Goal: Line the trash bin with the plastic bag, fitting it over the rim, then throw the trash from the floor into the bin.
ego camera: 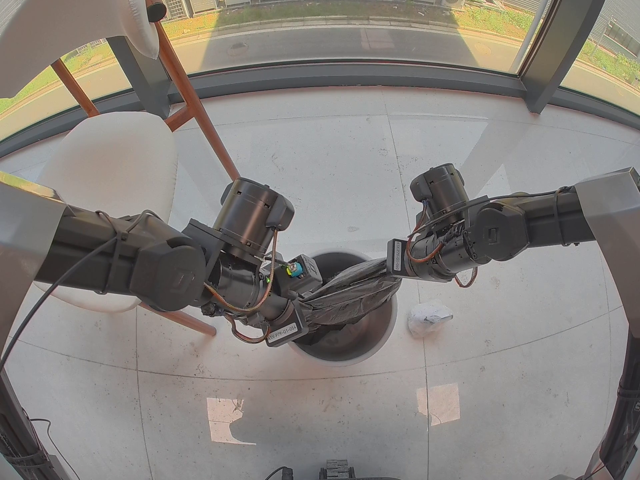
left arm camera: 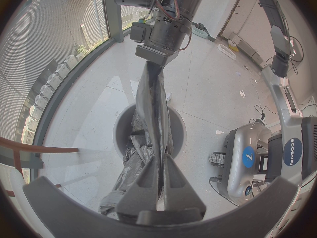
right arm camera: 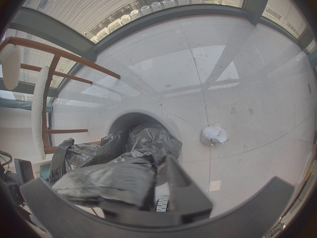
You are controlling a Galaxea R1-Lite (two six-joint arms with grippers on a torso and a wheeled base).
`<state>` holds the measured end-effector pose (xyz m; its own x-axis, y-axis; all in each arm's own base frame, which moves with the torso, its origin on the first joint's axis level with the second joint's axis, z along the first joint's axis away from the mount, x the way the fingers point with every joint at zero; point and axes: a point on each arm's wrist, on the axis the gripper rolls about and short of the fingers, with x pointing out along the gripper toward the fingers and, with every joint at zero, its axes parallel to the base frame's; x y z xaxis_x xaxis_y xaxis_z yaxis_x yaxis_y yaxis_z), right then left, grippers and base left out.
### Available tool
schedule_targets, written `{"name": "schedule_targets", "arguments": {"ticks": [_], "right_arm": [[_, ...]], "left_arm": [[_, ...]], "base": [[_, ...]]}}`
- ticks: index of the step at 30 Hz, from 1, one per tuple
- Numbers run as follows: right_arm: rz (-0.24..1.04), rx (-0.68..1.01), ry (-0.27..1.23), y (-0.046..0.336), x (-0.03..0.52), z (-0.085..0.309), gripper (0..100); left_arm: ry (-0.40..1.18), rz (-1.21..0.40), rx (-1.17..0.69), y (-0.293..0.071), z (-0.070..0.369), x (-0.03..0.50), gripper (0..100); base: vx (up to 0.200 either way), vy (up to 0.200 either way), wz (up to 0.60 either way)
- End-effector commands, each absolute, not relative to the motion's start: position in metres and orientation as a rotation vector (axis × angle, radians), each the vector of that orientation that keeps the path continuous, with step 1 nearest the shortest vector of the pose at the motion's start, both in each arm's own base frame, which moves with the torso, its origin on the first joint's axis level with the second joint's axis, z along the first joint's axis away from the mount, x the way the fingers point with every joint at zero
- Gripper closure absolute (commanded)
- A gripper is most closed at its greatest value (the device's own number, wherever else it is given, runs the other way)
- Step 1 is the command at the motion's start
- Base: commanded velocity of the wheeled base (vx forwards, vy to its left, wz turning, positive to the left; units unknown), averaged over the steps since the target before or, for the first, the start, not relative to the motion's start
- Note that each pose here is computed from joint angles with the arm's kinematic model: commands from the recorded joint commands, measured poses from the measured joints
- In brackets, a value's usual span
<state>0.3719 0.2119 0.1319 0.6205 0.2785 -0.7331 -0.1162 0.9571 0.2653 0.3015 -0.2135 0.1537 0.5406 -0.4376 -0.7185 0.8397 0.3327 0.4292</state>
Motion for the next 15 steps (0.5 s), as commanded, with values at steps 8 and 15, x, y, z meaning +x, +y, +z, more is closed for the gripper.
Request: {"name": "schedule_targets", "arguments": {"ticks": [8, 15], "right_arm": [[0.261, 0.183, 0.862, 0.225, 0.368, 0.132, 100], [0.303, 0.186, 0.799, 0.237, 0.375, 0.146, 100]], "left_arm": [[0.577, -0.826, 0.865, -0.213, 0.149, 0.302, 100], [0.601, -0.752, 0.842, -0.214, 0.148, 0.307, 100]], "base": [[0.000, 0.000, 0.00], [0.000, 0.000, 0.00]]}}
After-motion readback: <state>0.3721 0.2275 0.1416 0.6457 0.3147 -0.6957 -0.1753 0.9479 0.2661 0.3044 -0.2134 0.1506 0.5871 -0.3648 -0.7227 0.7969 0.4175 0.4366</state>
